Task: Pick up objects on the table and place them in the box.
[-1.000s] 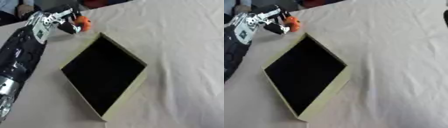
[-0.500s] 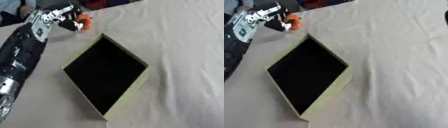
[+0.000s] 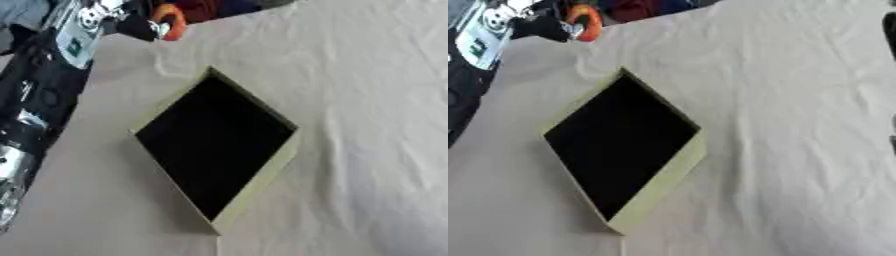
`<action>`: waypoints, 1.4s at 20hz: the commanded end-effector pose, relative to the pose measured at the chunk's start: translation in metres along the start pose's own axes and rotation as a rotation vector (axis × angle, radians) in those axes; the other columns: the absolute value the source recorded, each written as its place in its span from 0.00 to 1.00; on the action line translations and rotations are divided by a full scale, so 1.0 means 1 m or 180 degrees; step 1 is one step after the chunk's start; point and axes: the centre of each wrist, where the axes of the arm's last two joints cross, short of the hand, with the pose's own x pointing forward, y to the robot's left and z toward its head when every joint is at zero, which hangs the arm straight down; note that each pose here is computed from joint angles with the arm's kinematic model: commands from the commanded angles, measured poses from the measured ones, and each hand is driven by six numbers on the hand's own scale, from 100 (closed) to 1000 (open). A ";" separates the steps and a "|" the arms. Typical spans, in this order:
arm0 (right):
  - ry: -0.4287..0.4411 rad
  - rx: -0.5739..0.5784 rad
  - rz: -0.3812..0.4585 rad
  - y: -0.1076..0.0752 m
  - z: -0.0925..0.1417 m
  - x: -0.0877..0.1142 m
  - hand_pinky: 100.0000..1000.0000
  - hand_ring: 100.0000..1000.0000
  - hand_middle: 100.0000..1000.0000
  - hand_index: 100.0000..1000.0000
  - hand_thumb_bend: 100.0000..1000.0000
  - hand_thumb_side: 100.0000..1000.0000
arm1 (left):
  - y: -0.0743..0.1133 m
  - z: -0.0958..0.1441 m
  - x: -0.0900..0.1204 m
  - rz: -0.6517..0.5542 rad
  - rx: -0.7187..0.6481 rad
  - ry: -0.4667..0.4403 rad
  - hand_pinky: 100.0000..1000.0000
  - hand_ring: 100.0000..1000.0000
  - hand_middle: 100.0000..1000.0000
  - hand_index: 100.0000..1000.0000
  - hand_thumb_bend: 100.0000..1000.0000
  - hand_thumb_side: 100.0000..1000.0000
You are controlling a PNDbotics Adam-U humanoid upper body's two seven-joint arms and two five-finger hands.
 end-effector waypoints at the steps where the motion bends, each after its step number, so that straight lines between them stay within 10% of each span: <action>1: -0.0067 -0.0068 0.0057 -0.005 -0.004 0.003 0.67 0.80 0.55 0.74 0.00 0.74 | 0.031 0.008 0.009 -0.0180 0.0209 -0.0208 0.27 0.46 0.47 0.54 0.00 0.21; 8: -0.0049 -0.0098 0.0101 -0.005 -0.002 0.002 0.67 0.80 0.55 0.74 0.00 0.73 | 0.032 0.016 0.058 -0.0203 0.0332 -0.0947 0.27 0.45 0.46 0.54 0.00 0.35; 28: 0.0072 -0.0193 0.0150 -0.006 0.007 -0.004 0.67 0.80 0.55 0.74 0.00 0.74 | -0.018 0.063 0.152 -0.0282 0.0037 -0.1950 0.25 0.44 0.44 0.51 0.00 0.29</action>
